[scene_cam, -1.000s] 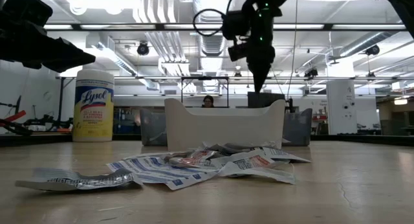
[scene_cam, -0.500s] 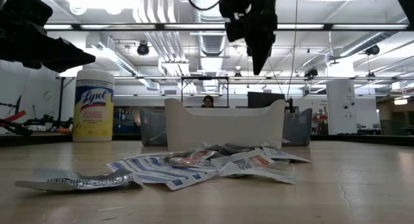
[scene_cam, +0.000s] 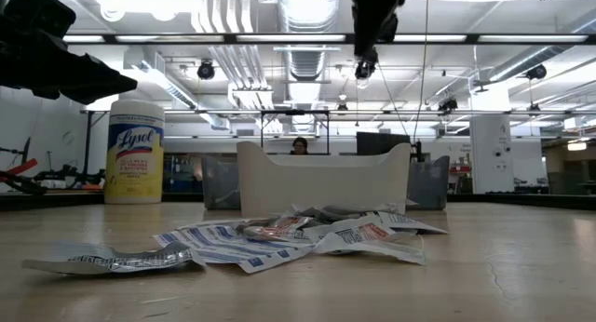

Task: Pick & Place First Aid Supplies
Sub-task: Put the blue bandage into the right black bin

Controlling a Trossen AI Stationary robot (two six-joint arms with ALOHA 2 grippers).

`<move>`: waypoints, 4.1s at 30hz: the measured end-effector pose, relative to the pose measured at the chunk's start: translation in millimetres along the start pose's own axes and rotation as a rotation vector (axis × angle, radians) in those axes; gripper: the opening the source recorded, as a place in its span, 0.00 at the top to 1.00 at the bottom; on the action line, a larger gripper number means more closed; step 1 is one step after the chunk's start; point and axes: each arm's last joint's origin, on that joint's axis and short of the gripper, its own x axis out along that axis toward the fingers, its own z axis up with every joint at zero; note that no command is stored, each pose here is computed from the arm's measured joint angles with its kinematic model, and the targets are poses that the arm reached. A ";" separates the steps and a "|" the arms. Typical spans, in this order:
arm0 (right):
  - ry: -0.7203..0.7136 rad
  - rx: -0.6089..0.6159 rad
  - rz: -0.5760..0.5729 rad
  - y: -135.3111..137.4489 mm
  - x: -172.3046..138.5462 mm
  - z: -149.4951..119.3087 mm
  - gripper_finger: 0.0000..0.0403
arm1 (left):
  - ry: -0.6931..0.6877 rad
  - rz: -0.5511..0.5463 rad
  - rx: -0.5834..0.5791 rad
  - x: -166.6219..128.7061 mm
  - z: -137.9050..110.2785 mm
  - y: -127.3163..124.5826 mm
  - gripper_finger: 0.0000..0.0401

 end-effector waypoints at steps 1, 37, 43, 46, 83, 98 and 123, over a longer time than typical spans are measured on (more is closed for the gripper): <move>-0.007 -0.007 0.011 8.9 -0.1 -1.5 0.98 | 0.000 0.000 0.000 0.0 0.0 0.0 0.56; -0.040 0.766 0.040 113.7 11.9 -48.9 0.98 | -0.001 0.000 0.010 0.0 0.1 0.0 0.56; 0.010 0.896 -0.022 110.1 31.2 -59.6 0.98 | -0.001 0.000 0.010 0.0 0.1 0.0 0.56; 0.024 0.950 -0.050 107.6 38.9 -63.9 0.98 | -0.001 0.000 0.011 0.0 0.1 0.0 0.56; -0.006 1.035 0.004 99.4 111.8 -91.5 0.66 | 0.000 0.000 0.011 0.0 0.0 0.0 0.56; -0.080 1.088 0.015 93.3 133.0 -102.1 0.61 | 0.000 0.000 0.011 0.0 0.0 0.0 0.56; -0.121 1.130 0.098 85.2 159.1 -117.7 0.63 | 0.000 0.010 0.012 0.0 0.1 0.3 0.56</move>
